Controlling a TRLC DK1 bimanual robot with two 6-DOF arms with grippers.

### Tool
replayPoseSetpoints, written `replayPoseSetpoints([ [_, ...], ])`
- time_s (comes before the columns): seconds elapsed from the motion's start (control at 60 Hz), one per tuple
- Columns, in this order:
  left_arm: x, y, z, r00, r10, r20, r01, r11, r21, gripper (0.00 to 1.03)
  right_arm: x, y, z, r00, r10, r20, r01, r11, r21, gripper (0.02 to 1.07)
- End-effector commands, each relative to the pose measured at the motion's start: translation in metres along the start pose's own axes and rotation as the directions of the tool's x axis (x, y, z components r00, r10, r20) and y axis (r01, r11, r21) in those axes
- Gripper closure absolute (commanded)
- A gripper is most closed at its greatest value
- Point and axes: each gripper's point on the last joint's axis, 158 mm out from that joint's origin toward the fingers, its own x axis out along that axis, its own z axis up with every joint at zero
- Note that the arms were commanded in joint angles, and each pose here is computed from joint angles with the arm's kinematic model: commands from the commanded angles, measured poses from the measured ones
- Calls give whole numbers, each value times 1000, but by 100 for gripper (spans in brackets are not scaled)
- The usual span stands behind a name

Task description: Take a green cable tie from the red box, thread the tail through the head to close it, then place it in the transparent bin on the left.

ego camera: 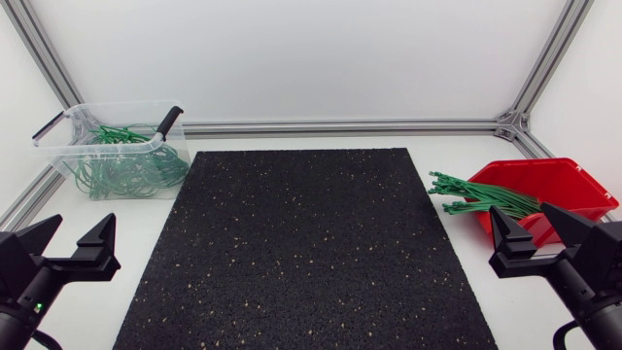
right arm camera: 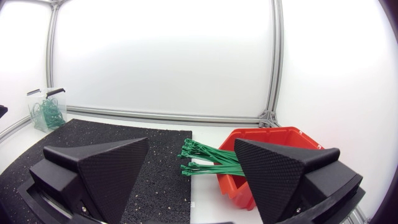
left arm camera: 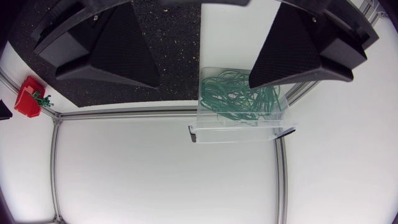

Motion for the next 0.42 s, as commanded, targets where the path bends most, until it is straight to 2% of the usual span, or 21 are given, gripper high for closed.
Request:
replayPoseSetpoints([
  [0.0, 0, -6, -9, 1000, -22, 15, 23, 1000, -15, 3, 0, 0, -8, 1000, -6, 21, 6, 1000, 22, 7],
  [0.133, -1, -12, -17, 998, -45, 39, 46, 999, -16, 3, -1, -1, -12, 998, -16, 61, 14, 999, 32, 7],
  [0.4, -2, -15, -21, 997, -57, 52, 58, 998, -17, 3, -1, -1, -12, 998, -16, 61, 14, 999, 32, 7],
])
